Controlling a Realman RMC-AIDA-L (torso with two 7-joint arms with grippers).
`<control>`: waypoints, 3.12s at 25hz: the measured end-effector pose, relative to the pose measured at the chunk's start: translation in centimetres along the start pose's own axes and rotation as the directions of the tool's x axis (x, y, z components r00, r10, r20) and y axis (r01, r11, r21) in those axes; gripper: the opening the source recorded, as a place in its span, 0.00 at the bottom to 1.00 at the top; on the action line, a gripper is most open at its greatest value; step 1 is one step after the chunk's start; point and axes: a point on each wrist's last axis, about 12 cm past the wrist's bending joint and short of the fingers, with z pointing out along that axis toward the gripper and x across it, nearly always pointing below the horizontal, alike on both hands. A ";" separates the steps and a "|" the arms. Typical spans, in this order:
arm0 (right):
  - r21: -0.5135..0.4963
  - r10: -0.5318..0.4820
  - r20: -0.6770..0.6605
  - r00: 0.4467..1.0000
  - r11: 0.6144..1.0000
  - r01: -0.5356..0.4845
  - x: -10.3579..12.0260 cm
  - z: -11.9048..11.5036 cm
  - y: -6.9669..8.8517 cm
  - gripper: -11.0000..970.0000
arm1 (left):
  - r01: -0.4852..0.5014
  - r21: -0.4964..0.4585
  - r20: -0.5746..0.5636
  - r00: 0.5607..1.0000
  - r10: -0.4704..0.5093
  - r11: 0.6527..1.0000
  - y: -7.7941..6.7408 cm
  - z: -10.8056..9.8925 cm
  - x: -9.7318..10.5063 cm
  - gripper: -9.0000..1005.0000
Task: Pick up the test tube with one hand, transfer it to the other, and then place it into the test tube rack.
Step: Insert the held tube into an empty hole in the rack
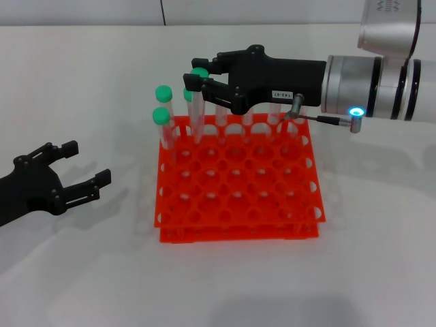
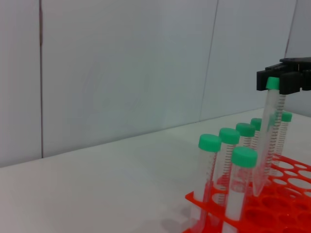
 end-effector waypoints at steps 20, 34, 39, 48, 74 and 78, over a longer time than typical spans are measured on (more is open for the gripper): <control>0.009 -0.021 -0.031 0.999 1.000 0.021 0.2 1.2 0.3 0.28 | -0.001 -0.004 0.006 1.000 0.001 1.000 0.2 0.2 -0.3 0.89; 0.014 -0.018 -0.055 0.998 1.000 0.019 0.7 1.2 0.4 0.28 | -0.006 -0.002 0.012 1.000 0.006 1.000 0.3 0.4 -0.5 0.89; 0.013 -0.015 -0.068 0.998 1.000 0.016 0.9 1.3 0.4 0.28 | -0.008 0.000 0.014 1.000 0.008 1.000 0.3 0.6 -0.6 0.89; 0.022 -0.017 -0.098 0.995 1.000 0.020 1.4 1.5 0.5 0.28 | 0.000 0.007 0.015 1.000 0.000 1.000 0.2 0.9 -0.5 0.89; -0.004 -0.049 -0.129 0.990 0.999 0.049 1.2 2.7 1.1 0.28 | 0.006 -0.002 0.012 1.000 -0.006 1.000 0.3 0.9 -0.4 0.89; -0.005 -0.051 -0.127 0.991 0.999 0.050 1.2 2.7 1.1 0.32 | 0.006 -0.003 0.012 1.000 -0.006 1.000 0.3 0.9 -0.4 0.89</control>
